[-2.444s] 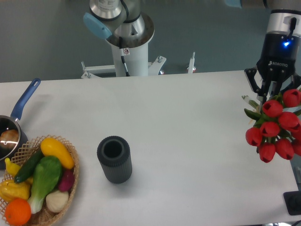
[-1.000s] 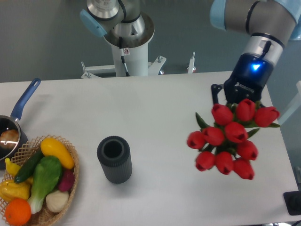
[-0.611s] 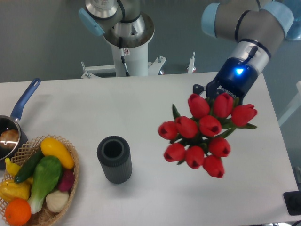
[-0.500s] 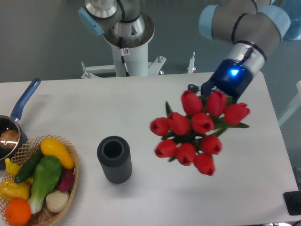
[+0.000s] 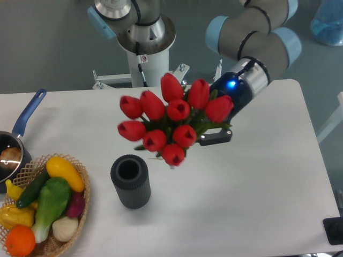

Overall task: Insert the flowers into the vase
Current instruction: 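Carry the tulip bouquet up and over toward the black vase, then lower the tulip stems into the opening of the black vase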

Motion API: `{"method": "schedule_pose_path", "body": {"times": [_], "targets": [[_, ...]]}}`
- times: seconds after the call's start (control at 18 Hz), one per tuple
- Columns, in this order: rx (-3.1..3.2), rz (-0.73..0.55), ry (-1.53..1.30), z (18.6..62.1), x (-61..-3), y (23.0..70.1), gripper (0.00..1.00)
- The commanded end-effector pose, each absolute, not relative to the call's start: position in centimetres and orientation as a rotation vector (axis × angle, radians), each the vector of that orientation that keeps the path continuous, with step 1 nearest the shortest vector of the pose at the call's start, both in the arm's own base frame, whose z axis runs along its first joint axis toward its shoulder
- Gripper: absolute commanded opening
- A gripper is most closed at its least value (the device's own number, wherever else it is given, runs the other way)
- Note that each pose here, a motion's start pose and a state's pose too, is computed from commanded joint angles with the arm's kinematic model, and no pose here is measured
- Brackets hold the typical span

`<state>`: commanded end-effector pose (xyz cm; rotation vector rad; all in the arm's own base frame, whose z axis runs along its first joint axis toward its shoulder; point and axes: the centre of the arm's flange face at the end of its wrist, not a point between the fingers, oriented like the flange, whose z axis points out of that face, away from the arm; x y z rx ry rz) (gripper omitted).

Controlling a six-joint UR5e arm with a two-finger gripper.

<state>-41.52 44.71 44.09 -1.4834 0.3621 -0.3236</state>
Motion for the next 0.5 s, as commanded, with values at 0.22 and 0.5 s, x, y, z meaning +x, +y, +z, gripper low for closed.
{"method": "schedule_pose_path", "body": {"times": [0.22, 0.5], "targets": [[-1.473, -0.322, 0.376, 43.3, -39.8, 44.5, 0.21], [-1.45, -0.324, 0.402, 41.5, -38.2, 45.0, 0.21]]}}
